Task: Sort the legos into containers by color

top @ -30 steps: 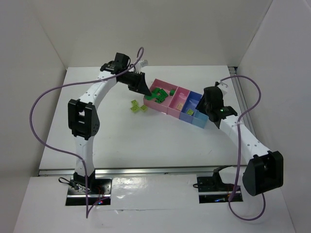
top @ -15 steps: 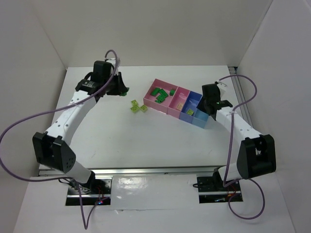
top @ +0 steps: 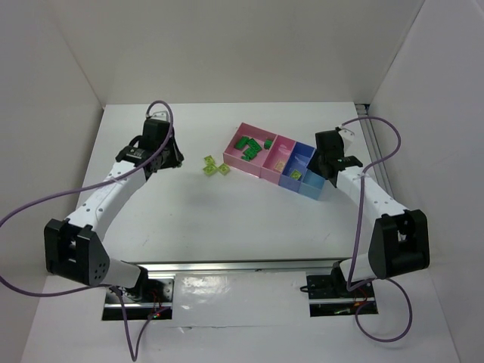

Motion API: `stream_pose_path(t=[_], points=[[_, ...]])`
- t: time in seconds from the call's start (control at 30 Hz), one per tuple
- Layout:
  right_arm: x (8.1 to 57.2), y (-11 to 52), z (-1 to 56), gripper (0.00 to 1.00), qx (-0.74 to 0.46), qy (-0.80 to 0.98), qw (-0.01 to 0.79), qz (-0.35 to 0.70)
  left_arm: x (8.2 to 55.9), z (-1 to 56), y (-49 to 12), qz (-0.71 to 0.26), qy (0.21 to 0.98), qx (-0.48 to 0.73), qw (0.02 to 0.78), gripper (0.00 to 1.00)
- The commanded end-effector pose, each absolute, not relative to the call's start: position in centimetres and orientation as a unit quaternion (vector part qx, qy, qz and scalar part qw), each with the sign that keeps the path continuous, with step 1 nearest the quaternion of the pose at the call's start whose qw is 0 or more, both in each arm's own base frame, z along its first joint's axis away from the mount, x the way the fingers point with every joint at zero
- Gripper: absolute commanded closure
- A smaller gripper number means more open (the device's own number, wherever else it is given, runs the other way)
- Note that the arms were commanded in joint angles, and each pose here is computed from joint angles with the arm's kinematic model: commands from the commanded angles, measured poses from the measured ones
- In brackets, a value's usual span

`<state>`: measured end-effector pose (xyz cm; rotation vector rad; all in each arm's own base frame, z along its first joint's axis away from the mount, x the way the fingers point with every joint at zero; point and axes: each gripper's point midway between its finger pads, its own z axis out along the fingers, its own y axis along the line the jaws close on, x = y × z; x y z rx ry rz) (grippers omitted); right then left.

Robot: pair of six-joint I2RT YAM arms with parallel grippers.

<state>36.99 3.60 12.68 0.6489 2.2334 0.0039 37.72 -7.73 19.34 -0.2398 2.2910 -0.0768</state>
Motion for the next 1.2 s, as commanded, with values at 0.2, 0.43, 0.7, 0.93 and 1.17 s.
stream_pose_path(t=[0.2,0.43,0.7,0.93,1.17], points=[[37.3,1.8,13.1,0.79,0.255,0.876,0.408,-0.036,37.0,17.6,-6.8,-0.032,0.893,-0.157,0.42,1.0],[37.8,1.0,12.9,0.78,0.243,0.881,0.399,-0.071,37.6,17.6,-6.7,-0.027,0.899,-0.15,0.411,1.0],[40.1,0.4,12.5,0.77,0.231,0.881,0.403,-0.094,36.9,17.7,-7.1,-0.03,0.913,-0.124,0.388,1.0],[41.7,1.1,13.0,0.11,0.221,0.885,0.402,-0.081,37.4,18.9,-8.3,-0.055,0.916,-0.095,0.387,1.0],[41.5,1.7,16.6,0.14,0.229,0.871,0.432,-0.048,36.5,20.1,-11.8,-0.132,0.919,-0.009,0.37,1.0]])
